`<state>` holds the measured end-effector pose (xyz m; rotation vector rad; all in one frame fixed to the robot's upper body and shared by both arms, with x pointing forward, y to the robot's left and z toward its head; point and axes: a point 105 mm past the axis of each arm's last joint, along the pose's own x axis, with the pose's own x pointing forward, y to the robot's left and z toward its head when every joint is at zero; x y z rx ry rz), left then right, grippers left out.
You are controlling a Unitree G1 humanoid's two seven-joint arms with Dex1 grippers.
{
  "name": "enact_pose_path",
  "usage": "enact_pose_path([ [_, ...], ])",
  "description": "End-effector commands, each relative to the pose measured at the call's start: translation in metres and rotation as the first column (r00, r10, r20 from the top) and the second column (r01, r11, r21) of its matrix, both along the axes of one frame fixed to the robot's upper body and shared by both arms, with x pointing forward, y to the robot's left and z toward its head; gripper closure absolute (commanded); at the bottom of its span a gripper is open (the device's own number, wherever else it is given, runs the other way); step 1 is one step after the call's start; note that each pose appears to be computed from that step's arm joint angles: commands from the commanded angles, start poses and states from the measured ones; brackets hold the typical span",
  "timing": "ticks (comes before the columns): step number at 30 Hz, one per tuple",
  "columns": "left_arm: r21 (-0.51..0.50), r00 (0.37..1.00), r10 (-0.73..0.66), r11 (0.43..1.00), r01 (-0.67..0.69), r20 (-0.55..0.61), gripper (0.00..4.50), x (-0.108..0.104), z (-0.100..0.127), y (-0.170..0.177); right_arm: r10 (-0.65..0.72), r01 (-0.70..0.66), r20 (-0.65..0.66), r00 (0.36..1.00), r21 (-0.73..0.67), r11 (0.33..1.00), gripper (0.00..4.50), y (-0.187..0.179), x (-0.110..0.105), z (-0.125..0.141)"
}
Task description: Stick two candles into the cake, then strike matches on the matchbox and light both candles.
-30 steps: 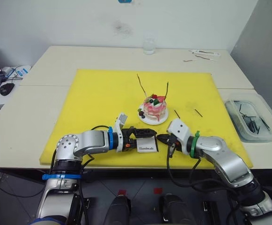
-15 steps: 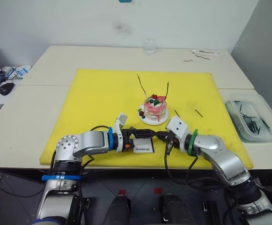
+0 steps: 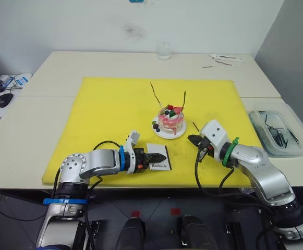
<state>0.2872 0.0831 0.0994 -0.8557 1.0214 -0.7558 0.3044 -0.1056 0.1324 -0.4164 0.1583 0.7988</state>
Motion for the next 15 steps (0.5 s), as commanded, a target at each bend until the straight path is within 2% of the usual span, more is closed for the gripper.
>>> enact_pose_path([
  [1,-0.092,0.994,0.025,0.996,-0.016,0.102,4.47,0.008,0.028,0.01,-0.033,0.028,0.074,0.997,0.07,0.997,4.5,-0.015,-0.005,0.034],
  [2,-0.165,0.985,0.017,0.986,0.011,0.17,4.47,0.009,0.048,0.011,-0.068,0.059,0.079,0.995,0.109,0.992,4.5,-0.021,-0.003,0.04],
  [4,-0.226,0.958,-0.019,0.97,0.087,0.287,4.47,0.003,0.075,0.014,-0.132,0.116,0.076,0.988,0.192,0.975,4.5,-0.027,0.005,0.047],
  [6,-0.224,0.937,-0.034,0.967,0.118,0.347,4.47,-0.005,0.084,0.018,-0.184,0.162,0.067,0.981,0.251,0.954,4.5,-0.029,0.016,0.048],
  [7,-0.219,0.925,-0.029,0.968,0.12,0.379,4.47,-0.007,0.087,0.019,-0.204,0.18,0.064,0.977,0.271,0.946,4.5,-0.029,0.022,0.047],
  [10,-0.227,0.879,0.059,0.972,0.056,0.473,4.5,-0.004,0.092,0.023,-0.247,0.215,0.077,0.966,0.29,0.932,3.96,-0.028,0.037,0.044],
  [13,-0.103,0.82,0.072,0.995,-0.016,0.568,4.5,0.001,0.074,0.027,-0.274,0.234,0.114,0.955,0.278,0.932,2.94,-0.023,0.052,0.039],
  [15,-0.116,0.818,0.087,0.993,-0.025,0.569,4.5,0.001,0.068,0.029,-0.292,0.256,0.103,0.951,0.271,0.928,2.94,-0.021,0.059,0.03],
])
